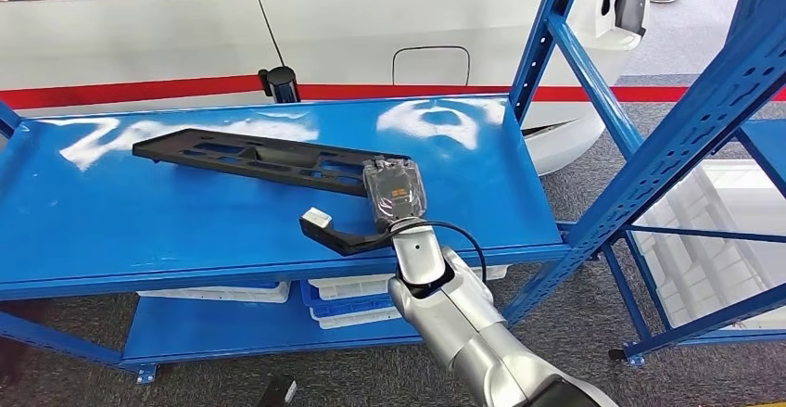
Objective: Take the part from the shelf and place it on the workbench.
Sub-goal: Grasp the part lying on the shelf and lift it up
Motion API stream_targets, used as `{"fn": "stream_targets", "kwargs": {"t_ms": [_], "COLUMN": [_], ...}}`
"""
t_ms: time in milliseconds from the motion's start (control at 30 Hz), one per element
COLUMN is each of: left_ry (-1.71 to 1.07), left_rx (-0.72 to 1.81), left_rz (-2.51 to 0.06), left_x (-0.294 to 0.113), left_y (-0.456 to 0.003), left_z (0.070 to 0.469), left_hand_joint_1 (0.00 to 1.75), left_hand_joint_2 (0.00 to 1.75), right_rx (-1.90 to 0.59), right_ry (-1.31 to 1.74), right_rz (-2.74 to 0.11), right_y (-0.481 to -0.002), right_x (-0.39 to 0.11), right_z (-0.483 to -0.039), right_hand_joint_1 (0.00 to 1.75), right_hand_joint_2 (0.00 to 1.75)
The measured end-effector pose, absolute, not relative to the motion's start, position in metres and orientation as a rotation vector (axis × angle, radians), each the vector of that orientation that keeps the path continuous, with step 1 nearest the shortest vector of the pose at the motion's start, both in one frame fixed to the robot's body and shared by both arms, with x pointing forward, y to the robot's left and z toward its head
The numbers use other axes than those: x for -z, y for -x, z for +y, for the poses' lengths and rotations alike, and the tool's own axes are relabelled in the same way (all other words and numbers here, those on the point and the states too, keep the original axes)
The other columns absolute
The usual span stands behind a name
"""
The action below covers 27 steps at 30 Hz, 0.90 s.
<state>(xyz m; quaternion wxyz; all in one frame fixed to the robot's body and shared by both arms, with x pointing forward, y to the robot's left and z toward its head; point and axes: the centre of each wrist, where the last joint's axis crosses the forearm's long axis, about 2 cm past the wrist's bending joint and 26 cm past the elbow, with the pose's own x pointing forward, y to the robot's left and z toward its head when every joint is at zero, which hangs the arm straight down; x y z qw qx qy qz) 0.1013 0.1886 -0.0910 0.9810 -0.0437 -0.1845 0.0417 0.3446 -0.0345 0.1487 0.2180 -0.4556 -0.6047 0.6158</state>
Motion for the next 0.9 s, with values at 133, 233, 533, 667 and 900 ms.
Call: {"fn": "stream_targets", "kwargs": {"t_ms": [133,233,533,667,900], "left_ry": [0.089,0.097,0.14,0.119,0.106], "left_rx": [-0.084,-0.085,-0.114,-0.125,-0.132], "left_rz": [-0.374,-0.382,-0.429,-0.416,-0.395], "left_x": [0.0909,0.0908,0.0907,0.0907,0.0904], "left_y": [-0.1016,-0.102,-0.1021,-0.1025,-0.1035], "left_z": [0.1885,0.1883,0.1875,0.1879,0.1881], "left_hand_joint_1": [0.0,0.0,0.0,0.0,0.0], "left_hand_joint_2": [1.31,0.0,0.87,1.75,1.75], "right_rx": [-1.693,-1.684,-1.657,-1.652,-1.649], "right_ry": [1.257,1.256,1.256,1.257,1.256], "right_rz": [-1.684,-1.689,-1.688,-1.689,-1.692], "right_y": [-0.3463,-0.347,-0.3497,-0.3501,-0.3502], "right_x": [-0.1505,-0.1515,-0.1526,-0.152,-0.1504], "right_z": [-0.0352,-0.0353,-0.0379,-0.0388,-0.0397], "right_hand_joint_1": [1.75,1.75,1.75,1.75,1.75], "right_hand_joint_2": [1.75,1.75,1.75,1.75,1.75]}}
